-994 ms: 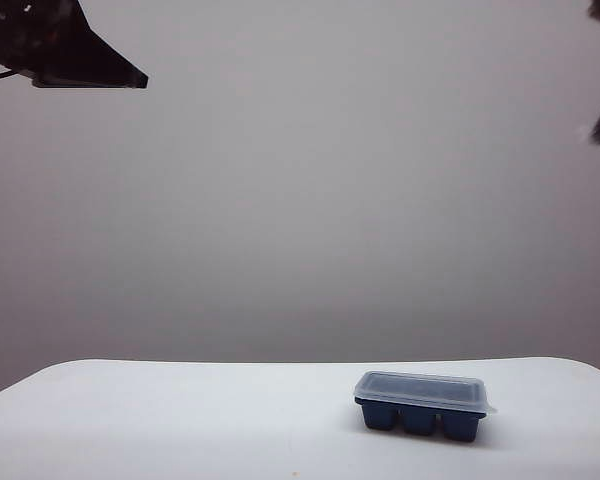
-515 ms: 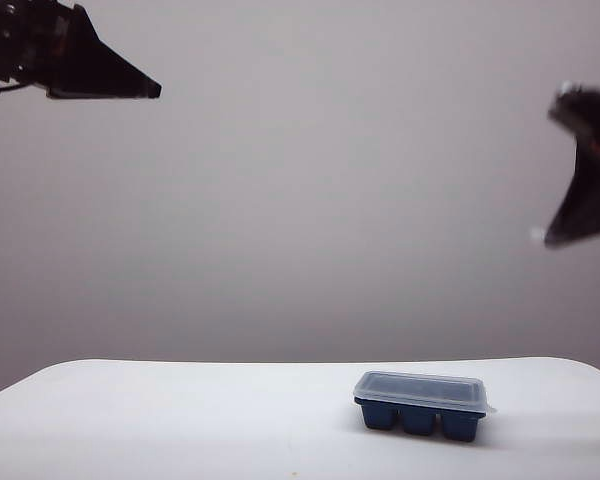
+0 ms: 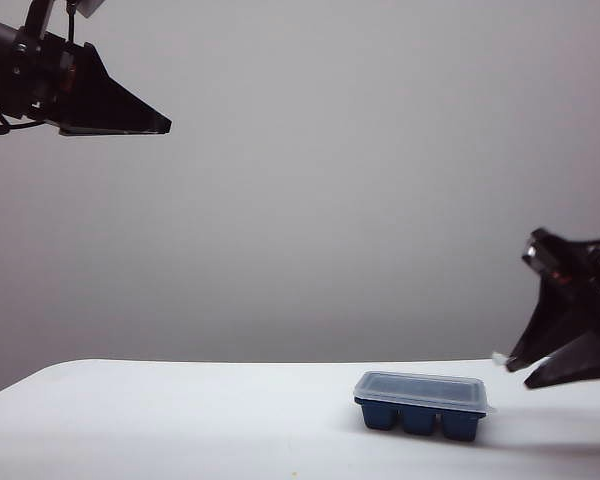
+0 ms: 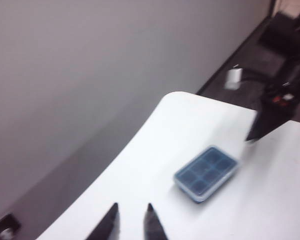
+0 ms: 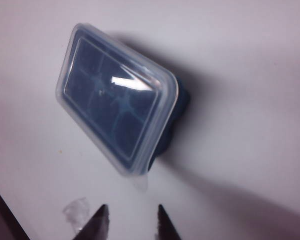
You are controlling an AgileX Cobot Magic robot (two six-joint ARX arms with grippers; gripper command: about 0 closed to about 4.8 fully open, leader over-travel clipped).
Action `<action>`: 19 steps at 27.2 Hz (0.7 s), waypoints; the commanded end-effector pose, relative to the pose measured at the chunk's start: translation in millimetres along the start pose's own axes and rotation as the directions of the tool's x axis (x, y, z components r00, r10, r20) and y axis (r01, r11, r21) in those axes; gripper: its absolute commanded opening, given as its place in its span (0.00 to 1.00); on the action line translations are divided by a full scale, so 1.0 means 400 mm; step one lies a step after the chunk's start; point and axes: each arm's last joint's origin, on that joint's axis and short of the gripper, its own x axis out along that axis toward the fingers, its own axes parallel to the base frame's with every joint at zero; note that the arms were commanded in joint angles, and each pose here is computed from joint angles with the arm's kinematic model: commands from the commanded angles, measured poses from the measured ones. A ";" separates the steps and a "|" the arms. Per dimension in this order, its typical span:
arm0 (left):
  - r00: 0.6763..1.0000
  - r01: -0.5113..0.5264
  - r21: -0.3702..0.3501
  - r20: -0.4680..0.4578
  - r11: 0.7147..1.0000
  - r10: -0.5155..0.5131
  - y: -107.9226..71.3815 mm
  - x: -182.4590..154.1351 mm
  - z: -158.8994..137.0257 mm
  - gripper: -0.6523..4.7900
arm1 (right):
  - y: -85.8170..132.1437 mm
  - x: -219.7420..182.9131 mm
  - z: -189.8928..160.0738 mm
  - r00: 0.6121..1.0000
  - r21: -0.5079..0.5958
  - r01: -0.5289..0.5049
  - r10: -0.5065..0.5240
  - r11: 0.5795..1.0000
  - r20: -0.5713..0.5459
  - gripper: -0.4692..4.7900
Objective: Pick up the ice cube tray, remove its lid, and then place both the tray and the lid back on the table.
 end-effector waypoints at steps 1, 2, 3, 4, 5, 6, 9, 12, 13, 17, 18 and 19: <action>1.000 0.022 0.012 0.018 1.000 -0.022 0.000 0.000 0.008 0.34 | -0.017 0.023 0.012 0.998 0.022 -0.045 0.044 0.999 0.036 0.31; 1.000 0.021 0.015 0.020 1.000 -0.021 0.000 0.000 0.008 0.35 | -0.022 0.030 0.013 0.997 0.029 -0.066 0.065 0.997 0.039 0.31; 1.000 0.021 0.016 0.021 1.000 -0.021 0.000 0.000 0.008 0.35 | -0.028 0.037 0.015 0.995 0.042 -0.087 0.085 0.995 0.046 0.31; 1.000 0.021 0.016 0.021 1.000 -0.021 0.000 0.000 0.008 0.35 | -0.032 0.042 0.016 0.994 0.053 -0.096 0.093 0.994 0.052 0.31; 1.000 0.021 0.015 0.021 1.000 -0.021 0.000 0.000 0.008 0.35 | -0.036 0.047 0.017 0.994 0.060 -0.100 0.096 0.993 0.057 0.32; 1.000 0.022 0.014 0.020 1.000 -0.022 0.000 0.000 0.008 0.35 | -0.040 0.052 0.018 0.993 0.064 -0.102 0.098 0.993 0.062 0.32; 0.999 0.029 0.009 0.019 1.000 -0.029 -0.001 0.001 0.007 0.35 | -0.050 0.062 0.019 0.992 0.075 -0.109 0.104 0.991 0.068 0.32; 0.999 0.030 0.006 0.017 1.000 -0.030 -0.001 0.001 0.006 0.35 | -0.059 0.072 0.018 0.992 0.082 -0.114 0.108 0.990 0.071 0.32; 0.999 0.030 0.004 0.015 1.000 -0.030 -0.001 0.001 0.005 0.35 | -0.063 0.076 0.017 0.991 0.088 -0.115 0.109 0.989 0.073 0.32; 0.999 0.033 -0.006 0.010 0.999 -0.033 -0.002 0.001 0.004 0.35 | -0.069 0.084 0.018 0.990 0.089 -0.126 0.119 0.988 0.081 0.32; 0.999 0.034 -0.011 0.006 0.999 -0.034 -0.002 0.001 0.002 0.35 | -0.070 0.085 0.020 0.989 0.091 -0.132 0.124 0.987 0.085 0.32; 0.999 0.034 -0.012 0.004 0.999 -0.034 -0.003 0.001 0.002 0.35 | -0.070 0.085 0.021 0.988 0.097 -0.136 0.127 0.986 0.090 0.32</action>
